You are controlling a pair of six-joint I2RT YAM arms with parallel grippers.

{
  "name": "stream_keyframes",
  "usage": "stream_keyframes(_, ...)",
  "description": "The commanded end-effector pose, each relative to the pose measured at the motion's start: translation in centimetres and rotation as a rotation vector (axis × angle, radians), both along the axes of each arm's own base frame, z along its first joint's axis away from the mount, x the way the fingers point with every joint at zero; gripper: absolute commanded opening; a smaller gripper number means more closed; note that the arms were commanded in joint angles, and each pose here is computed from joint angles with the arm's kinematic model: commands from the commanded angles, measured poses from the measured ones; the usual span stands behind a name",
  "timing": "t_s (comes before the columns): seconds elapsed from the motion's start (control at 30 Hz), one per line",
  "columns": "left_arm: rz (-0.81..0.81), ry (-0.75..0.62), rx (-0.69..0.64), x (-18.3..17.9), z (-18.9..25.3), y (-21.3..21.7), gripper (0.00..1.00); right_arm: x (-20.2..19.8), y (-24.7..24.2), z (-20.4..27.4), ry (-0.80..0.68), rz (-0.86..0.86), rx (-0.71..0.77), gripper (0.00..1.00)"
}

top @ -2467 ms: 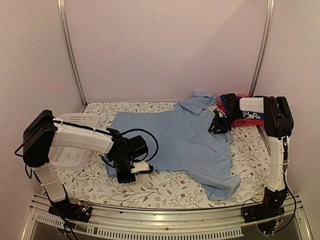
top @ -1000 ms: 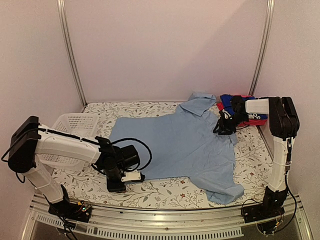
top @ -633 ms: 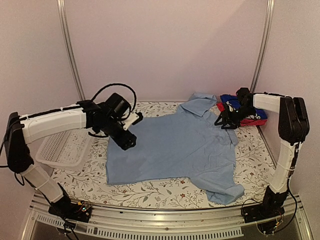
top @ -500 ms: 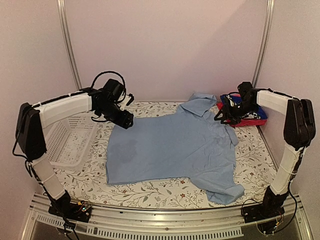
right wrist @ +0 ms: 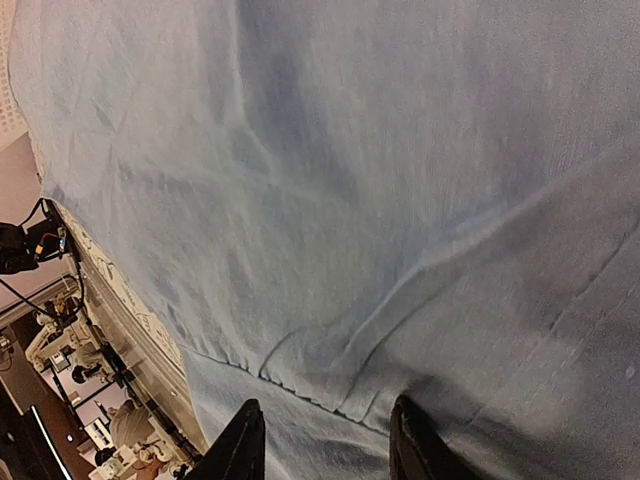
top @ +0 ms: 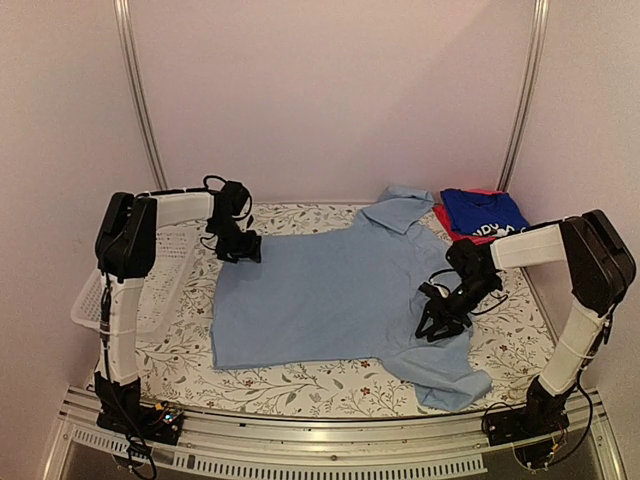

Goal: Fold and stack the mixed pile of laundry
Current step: Smooth out the flattened shirt at the center of the board.

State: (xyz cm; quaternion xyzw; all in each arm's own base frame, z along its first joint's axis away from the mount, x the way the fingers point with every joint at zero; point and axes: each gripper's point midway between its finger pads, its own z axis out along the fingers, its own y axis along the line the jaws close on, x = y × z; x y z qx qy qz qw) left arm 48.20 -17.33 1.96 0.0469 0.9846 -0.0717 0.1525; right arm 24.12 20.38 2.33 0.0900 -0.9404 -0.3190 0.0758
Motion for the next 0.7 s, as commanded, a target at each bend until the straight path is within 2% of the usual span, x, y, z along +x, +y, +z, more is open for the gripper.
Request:
stream_keyframes(0.0, 0.079, 0.071, -0.001, 0.2, -2.6, 1.7, 0.71, -3.9, -1.3, -0.8, 0.070, -0.003, -0.040, 0.42)
stream_keyframes(0.13, 0.135, 0.084, -0.014, 1.6, -4.0, 3.1, 0.70, -3.7, -1.5, -1.6, 0.080, -0.019, -0.060, 0.41)
stream_keyframes(0.27, 0.153, 0.056, -0.053, 4.5, -3.8, 3.5, 0.71, 2.1, 1.3, -0.7, 0.021, -0.029, 0.019, 0.43)
stream_keyframes(0.37, 0.124, -0.044, -0.105, 6.7, 0.6, 2.4, 0.74, 6.4, 2.8, 3.3, -0.088, -0.027, 0.058, 0.50)
stream_keyframes(0.43, 0.091, -0.150, -0.120, 6.9, 5.1, 1.2, 0.83, 7.5, 3.1, 6.9, -0.167, -0.037, 0.092, 0.58)
stream_keyframes(0.5, 0.075, -0.239, -0.142, 5.7, 9.3, 0.3, 0.99, 7.0, 2.5, 9.0, -0.191, -0.066, 0.099, 0.62)
stream_keyframes(0.57, 0.088, -0.288, -0.173, 3.3, 12.1, 0.0, 1.00, 5.8, 1.4, 10.5, -0.203, -0.104, 0.091, 0.66)
stream_keyframes(0.63, 0.129, -0.308, -0.240, 0.5, 14.8, -0.3, 1.00, 4.4, 0.3, 11.5, -0.209, -0.148, 0.105, 0.74)
stream_keyframes(0.67, 0.151, -0.319, -0.310, -1.4, 16.7, -0.4, 1.00, 3.7, -0.3, 12.7, -0.235, -0.181, 0.130, 0.81)
